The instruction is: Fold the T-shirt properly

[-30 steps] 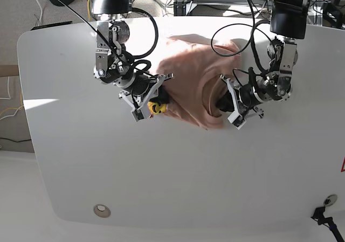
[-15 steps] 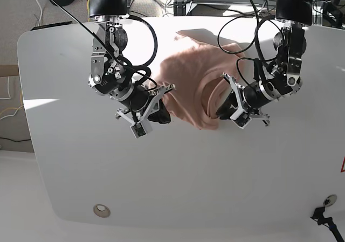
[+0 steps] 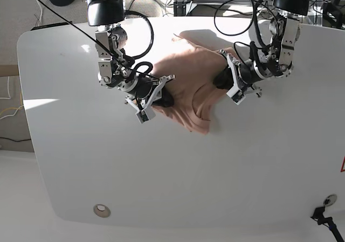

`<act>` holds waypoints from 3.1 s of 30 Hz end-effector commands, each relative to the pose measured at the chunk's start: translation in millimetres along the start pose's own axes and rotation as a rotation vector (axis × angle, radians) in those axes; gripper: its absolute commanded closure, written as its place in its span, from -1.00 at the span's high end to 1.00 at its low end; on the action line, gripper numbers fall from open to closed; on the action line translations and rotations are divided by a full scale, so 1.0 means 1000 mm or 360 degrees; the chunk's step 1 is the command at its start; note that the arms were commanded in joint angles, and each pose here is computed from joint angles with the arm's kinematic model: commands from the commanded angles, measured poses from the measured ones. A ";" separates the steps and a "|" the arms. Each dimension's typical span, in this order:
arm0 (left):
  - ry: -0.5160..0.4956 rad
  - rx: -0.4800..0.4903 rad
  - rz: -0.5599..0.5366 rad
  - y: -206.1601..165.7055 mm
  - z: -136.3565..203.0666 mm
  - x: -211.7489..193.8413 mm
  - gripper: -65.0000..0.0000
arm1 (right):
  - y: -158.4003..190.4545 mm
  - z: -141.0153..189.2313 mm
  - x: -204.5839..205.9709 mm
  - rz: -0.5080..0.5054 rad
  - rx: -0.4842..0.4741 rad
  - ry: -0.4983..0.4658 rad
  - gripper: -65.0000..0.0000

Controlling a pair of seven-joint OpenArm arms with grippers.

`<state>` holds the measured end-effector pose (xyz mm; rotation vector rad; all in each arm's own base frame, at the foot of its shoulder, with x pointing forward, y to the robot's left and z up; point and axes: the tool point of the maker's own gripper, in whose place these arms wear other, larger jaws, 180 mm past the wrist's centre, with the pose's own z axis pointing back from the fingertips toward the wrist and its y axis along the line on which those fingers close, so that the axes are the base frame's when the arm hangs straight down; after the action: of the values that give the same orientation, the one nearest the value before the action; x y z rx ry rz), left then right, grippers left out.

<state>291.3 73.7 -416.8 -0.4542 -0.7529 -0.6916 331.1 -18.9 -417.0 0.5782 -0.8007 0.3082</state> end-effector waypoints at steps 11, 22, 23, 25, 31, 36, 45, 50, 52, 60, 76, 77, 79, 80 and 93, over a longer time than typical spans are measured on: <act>-0.0029 -0.0001 -0.0202 0.043 -0.031 0.058 -0.81 | 0.003 0.042 -0.020 -0.0053 -0.0105 -0.0076 -1.00; -0.0354 0.0136 -0.0376 0.024 0.027 0.121 -0.81 | 0.004 0.062 0.068 0.0226 -0.0137 -0.0298 -1.00; -0.0337 0.0137 -0.0364 0.017 0.031 0.113 -0.81 | 0.000 0.057 0.071 0.0223 -0.0139 -0.0291 -1.00; -0.0322 0.0113 -0.0332 0.001 0.035 0.096 -0.81 | -0.009 0.049 0.076 0.0210 -0.0144 -0.0273 -1.00; -0.0207 -0.0019 -0.0173 -0.047 0.030 0.040 -0.81 | -0.026 0.030 0.060 0.0117 -0.0139 -0.0205 -1.00; -0.0072 -0.0079 -0.0059 -0.056 0.015 0.003 -0.81 | -0.035 0.019 0.022 -0.0017 -0.0141 -0.0164 -1.00; 0.0094 -0.0083 -0.0069 -0.005 -0.030 0.006 -0.81 | -0.028 0.037 -0.028 -0.0075 -0.0162 -0.0081 -1.00; -0.0019 -0.0050 -0.0087 0.009 -0.030 0.029 -0.81 | -0.022 0.052 -0.027 -0.0024 -0.0170 -0.0106 -1.00; -0.0023 -0.0045 -0.0092 0.010 -0.029 0.030 -0.81 | -0.022 0.054 -0.025 -0.0012 -0.0173 -0.0112 -1.00; -0.0076 -0.0043 -0.0160 -0.009 -0.003 0.026 -0.81 | -0.036 0.054 0.004 0.0070 -0.0200 -0.0171 -1.00; -0.0327 0.0333 -0.0049 0.026 0.071 0.041 -0.81 | -0.030 0.083 0.056 0.0254 -0.0331 -0.0368 -1.00; -0.0403 0.0413 0.0004 0.032 0.079 0.047 -0.81 | -0.032 0.088 0.056 0.0308 -0.0387 -0.0361 -1.00; -0.0558 0.0567 0.0112 0.043 0.097 0.050 -0.81 | -0.031 0.097 0.057 0.0403 -0.0454 -0.0388 -1.00; -0.0640 0.0623 0.0144 0.047 0.104 0.051 -0.80 | -0.030 0.102 0.054 0.0435 -0.0477 -0.0424 -1.00; -0.1039 0.1076 0.0325 0.026 0.172 -0.003 -0.80 | -0.038 0.195 -0.041 0.0265 -0.0781 -0.0592 -1.00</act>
<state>227.0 197.2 -326.4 -0.1044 -1.3988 -0.0479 204.3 -164.5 -366.3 0.1076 -1.1909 0.1405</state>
